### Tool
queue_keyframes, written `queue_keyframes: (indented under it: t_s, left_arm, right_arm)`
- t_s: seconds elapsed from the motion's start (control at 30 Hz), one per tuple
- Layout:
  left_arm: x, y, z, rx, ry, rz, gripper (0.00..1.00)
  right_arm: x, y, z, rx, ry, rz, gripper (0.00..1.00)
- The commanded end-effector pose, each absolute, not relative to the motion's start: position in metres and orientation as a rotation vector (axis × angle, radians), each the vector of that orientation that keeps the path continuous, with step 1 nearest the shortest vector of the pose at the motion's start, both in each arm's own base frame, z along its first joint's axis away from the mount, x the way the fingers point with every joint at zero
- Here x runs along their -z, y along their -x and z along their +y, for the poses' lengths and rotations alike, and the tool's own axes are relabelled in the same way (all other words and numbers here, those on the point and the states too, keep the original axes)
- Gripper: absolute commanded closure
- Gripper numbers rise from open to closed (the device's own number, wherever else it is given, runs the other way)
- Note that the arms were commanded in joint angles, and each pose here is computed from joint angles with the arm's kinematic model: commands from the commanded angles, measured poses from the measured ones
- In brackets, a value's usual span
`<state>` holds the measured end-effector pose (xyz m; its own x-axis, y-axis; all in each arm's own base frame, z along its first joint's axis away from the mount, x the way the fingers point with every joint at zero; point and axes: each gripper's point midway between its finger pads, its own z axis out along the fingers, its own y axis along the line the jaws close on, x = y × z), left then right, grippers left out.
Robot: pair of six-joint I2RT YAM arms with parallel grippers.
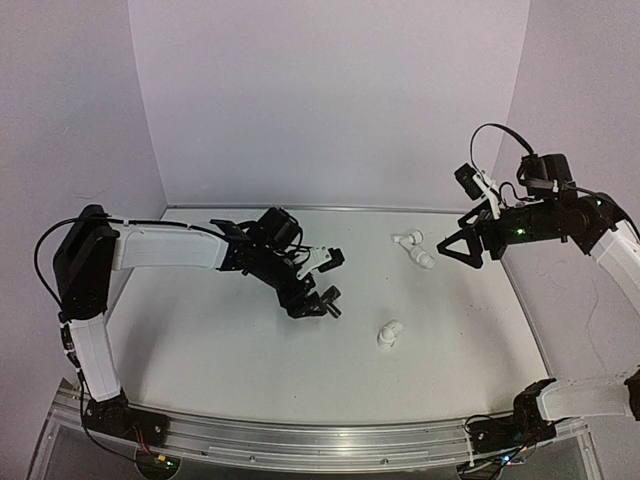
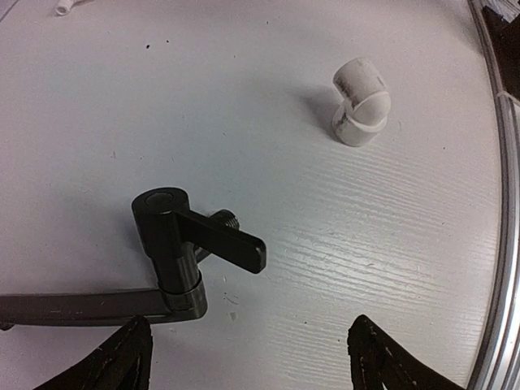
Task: Install the water faucets
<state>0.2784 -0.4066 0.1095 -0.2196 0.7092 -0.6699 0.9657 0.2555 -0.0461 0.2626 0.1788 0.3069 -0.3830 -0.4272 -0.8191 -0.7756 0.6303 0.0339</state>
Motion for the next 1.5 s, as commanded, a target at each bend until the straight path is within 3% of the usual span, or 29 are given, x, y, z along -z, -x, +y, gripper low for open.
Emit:
queue_keyframes:
  t_s: [0.0, 0.8, 1.33, 1.47]
  left_arm:
    - [-0.097, -0.296, -0.413, 0.697, -1.550, 1.900, 0.18]
    - [-0.049, -0.313, -0.433, 0.841, -1.613, 1.756, 0.35]
    - [-0.026, -0.315, -0.445, 0.862, -1.618, 1.742, 0.55]
    - [-0.037, -0.316, -0.446, 0.850, -1.597, 1.741, 0.72]
  right_arm:
    - [-0.310, -0.264, 0.174, -0.497, 0.927, 2.018, 0.02]
    - [-0.290, -0.279, 0.174, -0.464, 0.921, 2.091, 0.02]
    - [-0.286, -0.279, 0.174, -0.464, 0.930, 2.099, 0.02]
    - [-0.287, -0.280, 0.175, -0.465, 0.931, 2.099, 0.02]
